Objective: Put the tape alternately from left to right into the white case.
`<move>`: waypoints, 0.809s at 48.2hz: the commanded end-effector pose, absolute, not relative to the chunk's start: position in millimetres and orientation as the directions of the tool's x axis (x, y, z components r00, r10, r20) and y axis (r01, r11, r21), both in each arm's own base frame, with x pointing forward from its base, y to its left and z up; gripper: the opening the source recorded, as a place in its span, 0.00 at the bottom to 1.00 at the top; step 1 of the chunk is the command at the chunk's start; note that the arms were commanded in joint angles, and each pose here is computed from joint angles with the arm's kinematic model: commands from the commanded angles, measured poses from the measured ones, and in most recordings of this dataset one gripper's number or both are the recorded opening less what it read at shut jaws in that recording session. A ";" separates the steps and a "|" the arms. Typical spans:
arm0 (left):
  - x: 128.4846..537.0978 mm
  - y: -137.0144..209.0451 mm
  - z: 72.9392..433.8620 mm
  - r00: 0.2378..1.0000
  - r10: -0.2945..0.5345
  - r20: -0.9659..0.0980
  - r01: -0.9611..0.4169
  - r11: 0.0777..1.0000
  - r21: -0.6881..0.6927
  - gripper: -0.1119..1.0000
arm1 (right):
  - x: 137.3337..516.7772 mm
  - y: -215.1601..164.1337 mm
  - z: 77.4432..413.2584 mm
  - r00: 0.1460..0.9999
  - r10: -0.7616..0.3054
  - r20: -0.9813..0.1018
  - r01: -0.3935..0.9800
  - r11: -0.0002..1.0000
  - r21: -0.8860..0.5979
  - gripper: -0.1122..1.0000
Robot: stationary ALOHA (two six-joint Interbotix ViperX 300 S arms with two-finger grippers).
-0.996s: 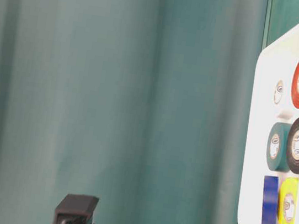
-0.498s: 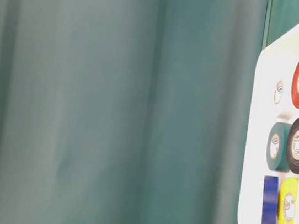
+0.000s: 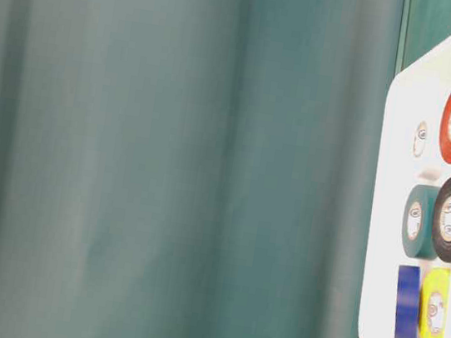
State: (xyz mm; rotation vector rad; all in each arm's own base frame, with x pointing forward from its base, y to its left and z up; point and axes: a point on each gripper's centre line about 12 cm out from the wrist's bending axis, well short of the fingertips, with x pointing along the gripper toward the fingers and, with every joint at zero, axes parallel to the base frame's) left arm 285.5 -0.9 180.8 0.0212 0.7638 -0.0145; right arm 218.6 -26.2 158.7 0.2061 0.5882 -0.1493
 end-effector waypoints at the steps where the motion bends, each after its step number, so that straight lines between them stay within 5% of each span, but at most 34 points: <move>1: 284.0 -2.7 189.8 0.748 -0.010 -0.664 0.024 1.000 0.012 0.96 | 221.3 -25.9 163.1 0.833 -0.078 -0.547 0.193 0.969 0.155 0.83; 39: 205.0 -1.6 207.6 0.878 -0.009 -0.479 0.017 1.000 0.013 0.96 | 194.8 -22.4 172.7 0.883 -0.085 -0.461 0.178 0.971 0.160 0.83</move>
